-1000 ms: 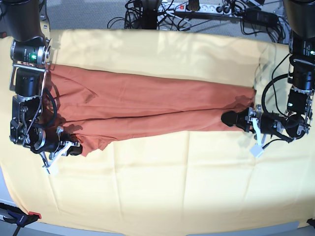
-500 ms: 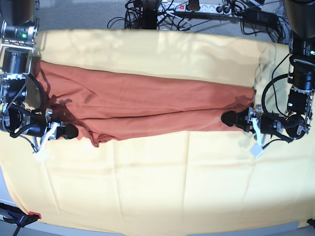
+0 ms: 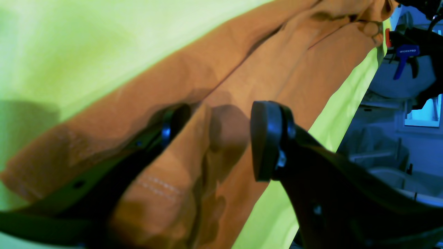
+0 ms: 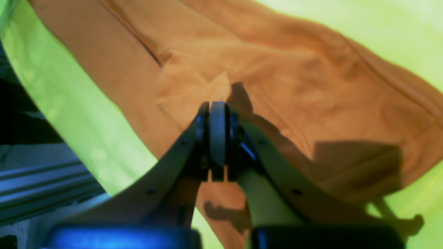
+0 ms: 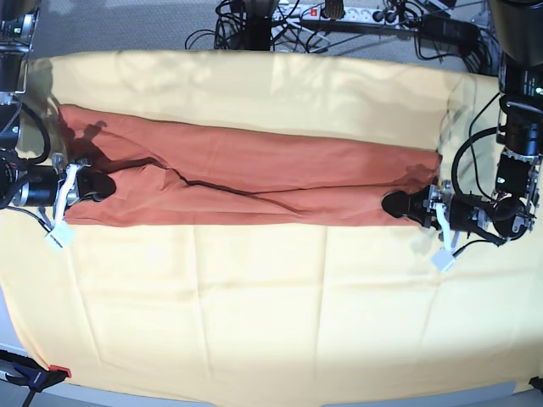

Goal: Fold the T-shirt properly
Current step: 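Open the left gripper and withdraw it from the folded shirt, then grasp the strip end with the right gripper, bring left gripper to other end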

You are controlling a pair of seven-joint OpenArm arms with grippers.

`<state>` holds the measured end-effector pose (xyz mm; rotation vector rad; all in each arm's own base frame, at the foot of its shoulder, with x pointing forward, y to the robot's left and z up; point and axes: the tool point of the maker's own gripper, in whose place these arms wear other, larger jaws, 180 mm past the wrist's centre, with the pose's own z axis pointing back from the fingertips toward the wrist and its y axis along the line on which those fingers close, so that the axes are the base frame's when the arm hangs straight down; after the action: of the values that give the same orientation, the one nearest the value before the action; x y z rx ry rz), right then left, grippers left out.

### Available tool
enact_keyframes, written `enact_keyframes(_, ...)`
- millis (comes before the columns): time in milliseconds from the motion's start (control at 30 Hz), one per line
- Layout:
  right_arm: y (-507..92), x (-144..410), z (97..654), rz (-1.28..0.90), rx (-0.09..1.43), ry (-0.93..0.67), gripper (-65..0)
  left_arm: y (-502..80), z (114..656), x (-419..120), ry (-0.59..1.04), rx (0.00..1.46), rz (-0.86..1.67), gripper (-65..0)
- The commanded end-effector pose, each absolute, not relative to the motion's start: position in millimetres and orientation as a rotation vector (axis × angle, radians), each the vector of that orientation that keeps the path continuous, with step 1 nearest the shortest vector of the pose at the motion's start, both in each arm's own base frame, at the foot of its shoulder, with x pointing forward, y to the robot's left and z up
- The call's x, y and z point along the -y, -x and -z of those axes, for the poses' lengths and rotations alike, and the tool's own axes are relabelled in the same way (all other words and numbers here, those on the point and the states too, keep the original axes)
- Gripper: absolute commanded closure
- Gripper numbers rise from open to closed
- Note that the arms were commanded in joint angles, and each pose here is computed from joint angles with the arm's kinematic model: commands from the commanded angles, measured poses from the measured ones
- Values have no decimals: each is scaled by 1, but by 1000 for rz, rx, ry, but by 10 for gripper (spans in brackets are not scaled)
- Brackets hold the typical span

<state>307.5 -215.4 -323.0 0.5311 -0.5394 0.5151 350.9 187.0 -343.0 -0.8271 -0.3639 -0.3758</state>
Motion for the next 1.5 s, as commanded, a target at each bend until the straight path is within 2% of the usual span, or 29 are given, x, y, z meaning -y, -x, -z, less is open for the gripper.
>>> enact_keyframes(0,-316,221,309,-528,584,-511,0,-363,325,-196,819,418,384,-305)
enact_keyframes(267,-295,237,339,-521,482,-424,0,-370,308,-227,751,452,372,-305)
enact_keyframes(600,-302,245,341,-517,511,-367,0,-371,289,-268,664,479,347,-305)
enact_keyframes(633,-301,245,341,-518,507,-370,-60,-371,286,-272,655,483,346,-305)
enact_keyframes(733,-301,246,331,-522,515,-396,-295,-374,274,-287,621,505,339,-305)
enact_keyframes(767,-302,246,325,-530,519,-402,-325,-375,269,-293,607,513,336,-305)
enact_keyframes(800,-302,247,318,-542,525,-405,-328,-376,264,-300,592,524,333,-305)
enact_keyframes(1000,-305,232,265,-624,638,-493,-314,-375,229,-344,506,596,289,-306)
enact_keyframes(1067,-309,231,261,-625,664,-489,-222,-377,211,-357,495,649,267,-305)
enact_keyframes(1167,-314,229,271,-614,678,-453,0,-380,185,-374,501,737,211,-305)
enact_keyframes(1300,-319,223,292,-592,703,-405,0,-374,172,-396,524,813,114,-306)
enact_keyframes(1467,-310,218,332,-570,687,-333,0,-352,209,-400,561,768,40,-306)
